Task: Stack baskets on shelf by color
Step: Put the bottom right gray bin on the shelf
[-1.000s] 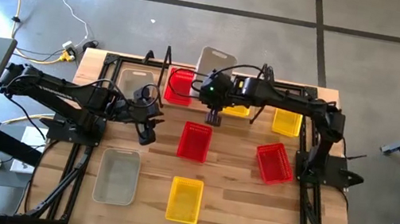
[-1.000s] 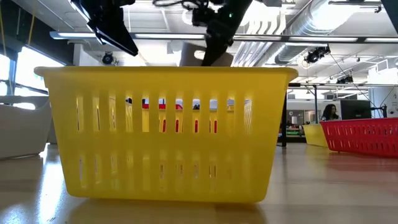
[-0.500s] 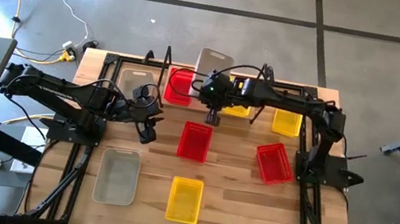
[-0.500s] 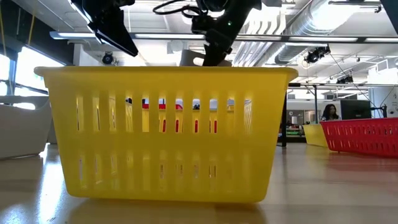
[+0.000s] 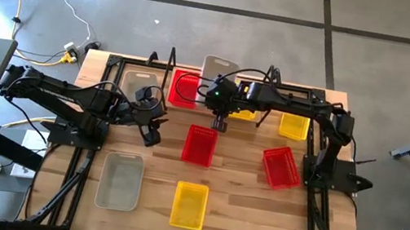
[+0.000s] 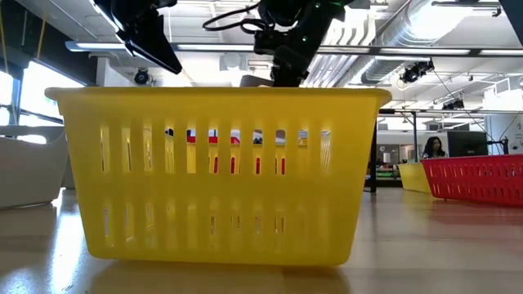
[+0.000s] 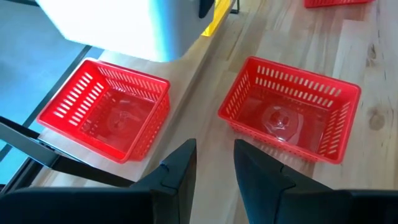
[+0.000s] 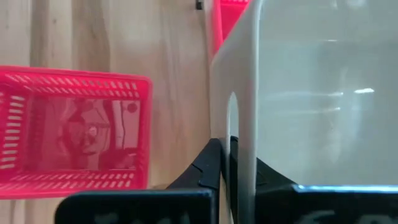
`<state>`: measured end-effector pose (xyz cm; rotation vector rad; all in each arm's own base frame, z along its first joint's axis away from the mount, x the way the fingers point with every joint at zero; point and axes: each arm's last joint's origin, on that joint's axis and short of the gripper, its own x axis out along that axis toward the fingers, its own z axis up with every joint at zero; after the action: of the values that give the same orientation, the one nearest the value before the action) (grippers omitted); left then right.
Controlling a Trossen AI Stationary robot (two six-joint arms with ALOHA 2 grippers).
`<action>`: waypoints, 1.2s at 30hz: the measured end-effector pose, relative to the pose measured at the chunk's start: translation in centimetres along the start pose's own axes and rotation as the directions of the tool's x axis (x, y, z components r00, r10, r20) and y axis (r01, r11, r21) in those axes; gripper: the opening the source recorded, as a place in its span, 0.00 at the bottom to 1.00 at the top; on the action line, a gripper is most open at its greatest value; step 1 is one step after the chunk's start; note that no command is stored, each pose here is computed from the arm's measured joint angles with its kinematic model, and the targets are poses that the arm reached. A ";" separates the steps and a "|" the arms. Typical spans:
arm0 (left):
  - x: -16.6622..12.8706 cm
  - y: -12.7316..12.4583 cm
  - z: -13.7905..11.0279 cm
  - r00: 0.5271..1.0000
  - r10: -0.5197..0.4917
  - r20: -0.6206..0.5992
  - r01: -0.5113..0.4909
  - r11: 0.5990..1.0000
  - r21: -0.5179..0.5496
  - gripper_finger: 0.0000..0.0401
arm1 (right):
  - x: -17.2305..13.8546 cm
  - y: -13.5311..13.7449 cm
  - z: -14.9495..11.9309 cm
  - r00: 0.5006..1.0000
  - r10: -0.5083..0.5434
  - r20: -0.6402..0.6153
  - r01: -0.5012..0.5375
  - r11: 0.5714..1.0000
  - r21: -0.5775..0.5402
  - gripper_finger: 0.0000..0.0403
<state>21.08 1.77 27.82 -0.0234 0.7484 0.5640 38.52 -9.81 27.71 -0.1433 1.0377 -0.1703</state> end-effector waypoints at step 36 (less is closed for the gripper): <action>0.0 0.0 0.0 1.000 0.000 0.001 0.000 1.000 0.000 0.24 | -0.5 -0.2 -0.1 1.000 0.010 -0.002 -0.010 0.999 0.047 0.00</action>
<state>21.08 1.77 27.82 -0.0234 0.7477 0.5641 38.18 -9.90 28.10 -0.0948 1.0361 -0.1855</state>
